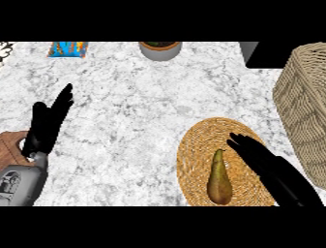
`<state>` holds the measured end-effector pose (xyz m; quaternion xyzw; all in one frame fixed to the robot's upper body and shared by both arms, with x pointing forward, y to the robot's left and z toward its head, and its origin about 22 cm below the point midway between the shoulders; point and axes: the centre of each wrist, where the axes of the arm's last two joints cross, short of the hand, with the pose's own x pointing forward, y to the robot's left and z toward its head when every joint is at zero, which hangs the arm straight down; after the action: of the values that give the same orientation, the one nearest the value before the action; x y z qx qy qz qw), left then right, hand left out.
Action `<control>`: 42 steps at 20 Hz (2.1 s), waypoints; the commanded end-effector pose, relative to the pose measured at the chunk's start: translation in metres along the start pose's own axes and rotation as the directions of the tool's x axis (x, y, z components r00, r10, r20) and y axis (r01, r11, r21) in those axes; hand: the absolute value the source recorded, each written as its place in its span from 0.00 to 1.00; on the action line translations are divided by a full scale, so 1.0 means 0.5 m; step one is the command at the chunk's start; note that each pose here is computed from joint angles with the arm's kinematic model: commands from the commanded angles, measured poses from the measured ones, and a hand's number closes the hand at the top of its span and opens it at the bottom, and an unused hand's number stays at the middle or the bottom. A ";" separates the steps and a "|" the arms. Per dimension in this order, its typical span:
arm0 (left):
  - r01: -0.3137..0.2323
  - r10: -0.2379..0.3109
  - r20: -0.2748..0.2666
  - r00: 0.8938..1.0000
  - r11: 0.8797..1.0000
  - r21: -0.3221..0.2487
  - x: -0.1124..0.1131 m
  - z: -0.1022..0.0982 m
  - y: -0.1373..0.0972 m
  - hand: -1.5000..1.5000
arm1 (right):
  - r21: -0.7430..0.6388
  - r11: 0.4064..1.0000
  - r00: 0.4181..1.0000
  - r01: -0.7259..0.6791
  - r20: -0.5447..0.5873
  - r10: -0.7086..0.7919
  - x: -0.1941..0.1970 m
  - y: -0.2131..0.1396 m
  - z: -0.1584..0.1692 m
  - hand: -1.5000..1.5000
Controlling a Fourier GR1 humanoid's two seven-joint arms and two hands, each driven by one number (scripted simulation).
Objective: Pick the pear from the placemat and place it in the basket
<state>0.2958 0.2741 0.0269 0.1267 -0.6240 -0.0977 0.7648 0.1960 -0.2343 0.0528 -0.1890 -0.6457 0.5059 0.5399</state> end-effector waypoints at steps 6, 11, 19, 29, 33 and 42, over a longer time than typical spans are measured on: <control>-0.022 0.021 -0.023 1.000 1.000 -0.012 -0.058 -0.001 -0.018 0.50 | 0.010 1.000 1.000 0.016 -0.001 -0.016 0.020 0.041 -0.024 0.00; -0.005 0.005 0.000 1.000 1.000 0.000 -0.056 0.010 0.007 0.50 | 0.030 1.000 1.000 -0.009 -0.006 0.009 -0.025 0.088 -0.047 0.00; -0.003 0.004 0.013 1.000 1.000 -0.017 0.003 -0.008 0.012 0.50 | 0.084 0.996 0.999 -0.002 -0.043 0.006 -0.017 0.131 -0.096 0.00; -0.011 0.011 0.010 1.000 1.000 0.004 -0.002 -0.048 0.044 0.50 | 0.059 0.998 0.999 0.030 -0.043 -0.027 -0.011 0.146 -0.080 0.00; -0.003 0.003 -0.004 1.000 1.000 -0.002 -0.003 -0.002 0.005 0.50 | 0.074 0.997 1.000 -0.018 -0.016 0.019 -0.043 0.126 -0.099 1.00; -0.011 0.011 -0.002 1.000 1.000 -0.008 0.029 0.024 0.000 0.50 | -0.012 0.976 0.974 -0.217 0.060 0.217 -0.037 0.160 -0.099 1.00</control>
<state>0.2878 0.2769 0.0305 0.1244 -0.6235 -0.0970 0.7658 0.2229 -0.1934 -0.0273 -0.2269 -0.6341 0.5601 0.4824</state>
